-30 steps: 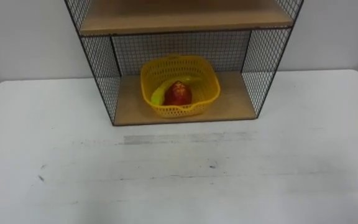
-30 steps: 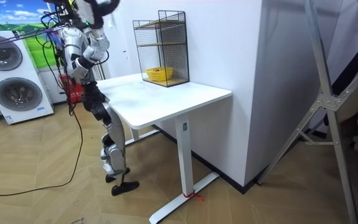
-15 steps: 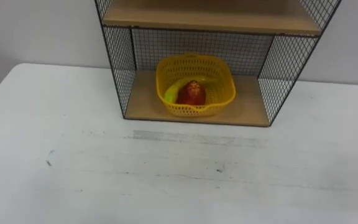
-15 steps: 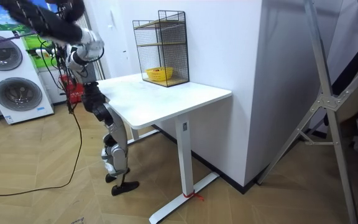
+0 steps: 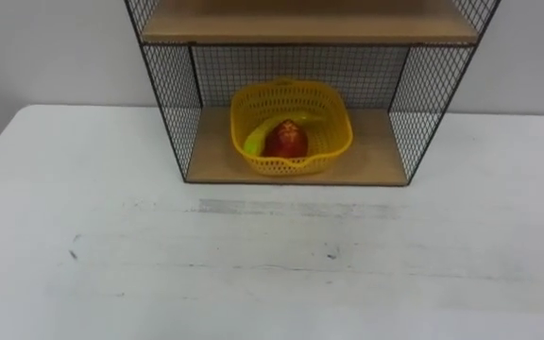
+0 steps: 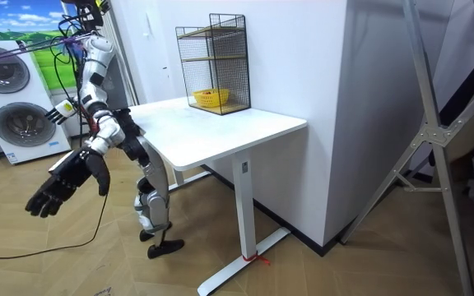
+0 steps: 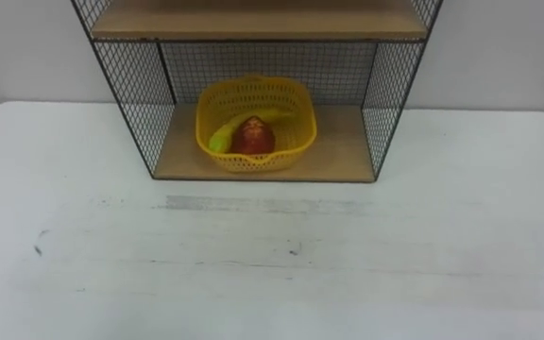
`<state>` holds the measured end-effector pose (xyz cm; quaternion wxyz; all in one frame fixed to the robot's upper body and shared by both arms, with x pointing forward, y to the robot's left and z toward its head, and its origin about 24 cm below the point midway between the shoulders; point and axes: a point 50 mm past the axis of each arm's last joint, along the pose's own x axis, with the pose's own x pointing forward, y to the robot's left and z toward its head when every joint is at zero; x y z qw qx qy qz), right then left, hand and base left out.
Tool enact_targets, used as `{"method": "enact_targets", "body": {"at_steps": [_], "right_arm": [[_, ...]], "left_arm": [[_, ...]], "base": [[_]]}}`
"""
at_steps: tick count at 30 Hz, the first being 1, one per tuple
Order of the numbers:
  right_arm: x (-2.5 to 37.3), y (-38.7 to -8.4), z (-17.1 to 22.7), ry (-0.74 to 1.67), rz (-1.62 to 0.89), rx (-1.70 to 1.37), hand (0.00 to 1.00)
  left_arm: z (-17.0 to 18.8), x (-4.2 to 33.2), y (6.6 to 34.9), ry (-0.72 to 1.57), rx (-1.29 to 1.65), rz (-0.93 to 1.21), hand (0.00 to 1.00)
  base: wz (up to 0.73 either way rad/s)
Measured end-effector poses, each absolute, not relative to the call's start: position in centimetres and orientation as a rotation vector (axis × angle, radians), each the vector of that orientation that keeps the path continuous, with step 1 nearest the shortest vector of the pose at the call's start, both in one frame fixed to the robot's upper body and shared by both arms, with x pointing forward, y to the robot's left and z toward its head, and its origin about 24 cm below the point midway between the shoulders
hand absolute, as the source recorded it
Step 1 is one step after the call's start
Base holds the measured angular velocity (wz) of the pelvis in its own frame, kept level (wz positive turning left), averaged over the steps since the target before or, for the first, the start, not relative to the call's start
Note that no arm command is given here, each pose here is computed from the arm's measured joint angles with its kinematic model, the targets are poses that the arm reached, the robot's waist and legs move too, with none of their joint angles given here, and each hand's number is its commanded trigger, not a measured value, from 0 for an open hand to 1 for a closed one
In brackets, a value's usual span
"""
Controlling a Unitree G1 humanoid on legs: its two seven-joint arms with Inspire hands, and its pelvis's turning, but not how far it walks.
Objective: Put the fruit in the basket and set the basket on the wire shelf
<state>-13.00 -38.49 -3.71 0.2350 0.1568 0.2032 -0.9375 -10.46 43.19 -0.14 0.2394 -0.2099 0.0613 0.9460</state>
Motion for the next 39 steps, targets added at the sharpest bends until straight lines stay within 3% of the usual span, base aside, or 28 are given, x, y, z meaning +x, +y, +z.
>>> {"method": "enact_targets", "body": {"at_steps": [10,14,17,22,28,33,39], "right_arm": [[-12.8,-31.3,-10.1,0.936,-2.455,0.563,0.00],[-11.5,-30.1,-11.2,0.982,-2.413,0.602,0.00],[-9.7,-30.0,-11.9,1.014,-2.353,0.606,0.00],[-6.8,-29.6,-13.1,1.075,-2.173,0.599,0.00],[-4.4,-28.8,-14.2,1.177,-1.951,0.545,0.00],[-0.8,-28.4,-14.9,1.269,-1.483,0.221,0.00],[2.9,-26.2,-16.1,1.305,-0.757,-0.031,0.00]], "left_arm": [[-8.9,-10.8,34.3,0.685,-0.610,2.462,0.00],[-9.9,-10.5,33.3,0.791,-0.558,2.371,0.00],[-10.5,-10.1,32.9,0.904,-0.410,2.217,0.00],[-12.6,-7.7,31.2,1.158,-0.193,1.719,0.00],[-14.6,-3.8,29.0,1.251,-0.183,1.297,0.00],[-15.6,-0.5,27.1,1.323,0.034,0.778,0.00],[-16.1,1.0,25.7,1.365,0.228,0.445,0.00]], "base": [[-0.09],[-0.01],[0.00],[0.10],[0.00],[0.00],[0.08]]}}
